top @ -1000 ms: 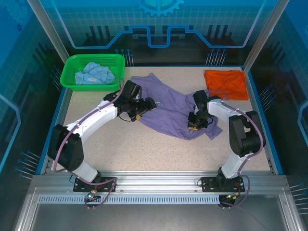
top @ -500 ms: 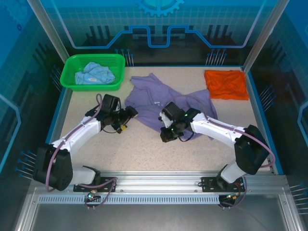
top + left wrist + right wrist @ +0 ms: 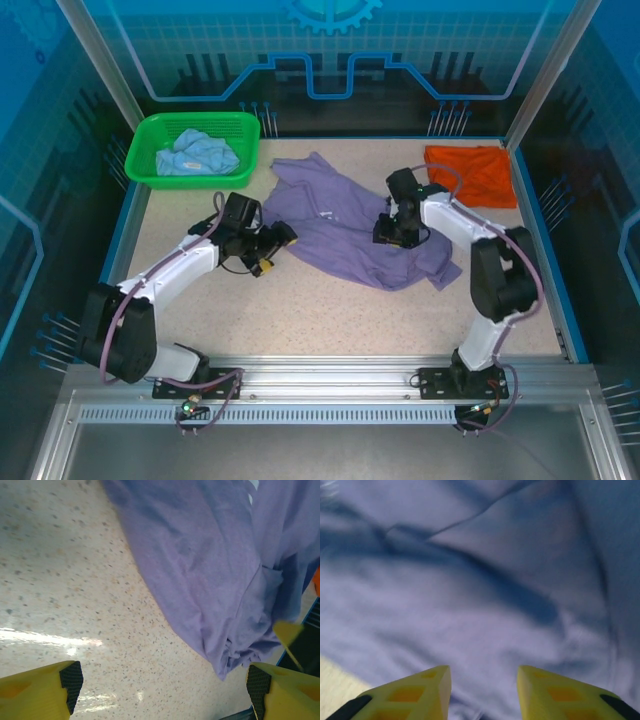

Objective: Fold and stack the t-shirts

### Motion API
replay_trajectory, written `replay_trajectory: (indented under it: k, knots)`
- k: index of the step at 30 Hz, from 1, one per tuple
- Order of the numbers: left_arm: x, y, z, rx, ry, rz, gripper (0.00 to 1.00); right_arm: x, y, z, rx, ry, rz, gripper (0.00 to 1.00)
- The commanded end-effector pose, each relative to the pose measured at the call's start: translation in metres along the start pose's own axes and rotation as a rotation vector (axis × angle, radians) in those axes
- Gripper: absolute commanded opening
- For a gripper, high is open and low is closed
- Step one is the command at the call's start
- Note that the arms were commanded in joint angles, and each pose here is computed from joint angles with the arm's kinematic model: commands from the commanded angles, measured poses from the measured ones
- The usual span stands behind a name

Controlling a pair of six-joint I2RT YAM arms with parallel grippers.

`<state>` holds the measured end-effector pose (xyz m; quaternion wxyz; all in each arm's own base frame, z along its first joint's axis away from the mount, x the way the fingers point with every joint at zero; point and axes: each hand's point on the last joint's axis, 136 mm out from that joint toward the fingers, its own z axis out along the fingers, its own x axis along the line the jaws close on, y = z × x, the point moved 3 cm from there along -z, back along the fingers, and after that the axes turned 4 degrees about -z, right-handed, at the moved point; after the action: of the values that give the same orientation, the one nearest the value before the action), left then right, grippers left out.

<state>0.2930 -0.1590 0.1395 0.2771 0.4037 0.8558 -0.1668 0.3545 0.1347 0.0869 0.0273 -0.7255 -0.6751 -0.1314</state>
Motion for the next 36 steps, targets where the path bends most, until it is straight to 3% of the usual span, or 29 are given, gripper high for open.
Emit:
replay_trajectory:
  k: [1, 5, 9, 17, 23, 36]
  knots:
    - [-0.004, -0.013, -0.001, 0.051, 0.018, 0.042, 0.87, -0.025, 0.004, 0.013, 0.072, -0.06, 0.033, 0.39]
    - [-0.001, -0.015, -0.005, 0.048, 0.034, 0.052, 0.87, -0.033, 0.015, 0.012, 0.053, -0.077, 0.038, 0.5]
    - [0.001, -0.016, -0.007, 0.044, 0.045, 0.052, 0.88, -0.03, 0.014, 0.026, 0.103, -0.06, 0.025, 0.52]
    - [0.001, -0.016, -0.01, 0.037, 0.05, 0.059, 0.88, -0.007, -0.006, 0.048, 0.17, -0.016, -0.026, 0.24]
    - [0.004, -0.017, -0.009, 0.04, 0.047, 0.054, 0.88, 0.005, -0.016, 0.035, 0.14, 0.005, -0.06, 0.08]
    - [-0.005, -0.012, -0.005, 0.044, 0.039, 0.074, 0.88, 0.045, -0.035, -0.01, 0.018, -0.169, -0.28, 0.12]
